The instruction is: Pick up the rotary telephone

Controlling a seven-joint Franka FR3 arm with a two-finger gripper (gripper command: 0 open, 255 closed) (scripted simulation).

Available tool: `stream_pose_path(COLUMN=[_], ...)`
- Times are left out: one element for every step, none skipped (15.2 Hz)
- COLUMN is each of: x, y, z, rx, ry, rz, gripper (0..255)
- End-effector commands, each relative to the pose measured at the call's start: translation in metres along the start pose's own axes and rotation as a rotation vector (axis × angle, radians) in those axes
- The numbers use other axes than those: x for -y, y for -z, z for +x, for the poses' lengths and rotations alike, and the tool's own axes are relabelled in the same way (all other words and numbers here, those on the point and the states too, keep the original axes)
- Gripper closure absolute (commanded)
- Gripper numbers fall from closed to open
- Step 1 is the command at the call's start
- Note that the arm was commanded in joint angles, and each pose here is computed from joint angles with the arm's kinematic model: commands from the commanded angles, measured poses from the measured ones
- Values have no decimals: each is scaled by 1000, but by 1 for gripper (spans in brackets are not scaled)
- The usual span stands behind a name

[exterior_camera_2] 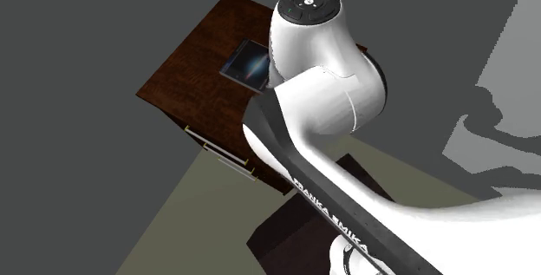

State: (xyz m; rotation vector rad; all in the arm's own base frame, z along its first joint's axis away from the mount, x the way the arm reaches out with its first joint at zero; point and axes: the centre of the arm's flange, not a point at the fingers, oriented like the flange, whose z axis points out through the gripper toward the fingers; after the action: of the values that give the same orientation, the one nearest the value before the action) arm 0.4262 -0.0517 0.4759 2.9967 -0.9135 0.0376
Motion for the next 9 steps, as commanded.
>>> stream_pose_path(x=[2,2,1,0,-1,-2,-4,-5,-5], y=[-26,-37,-49,-61,-73,-85,-97,-102,-107], z=[16,23,30,38,45,52,58,61,61], rx=[17,26,35,43,52,61,70,73,73], ry=[-102,-151,-199,-247,-296,-344,-393,-411,-411], rz=[-4,-6,-9,-11,-13,-15,-17,-18,-18], gripper=[0,0,0,0,0,0,0,0,0])
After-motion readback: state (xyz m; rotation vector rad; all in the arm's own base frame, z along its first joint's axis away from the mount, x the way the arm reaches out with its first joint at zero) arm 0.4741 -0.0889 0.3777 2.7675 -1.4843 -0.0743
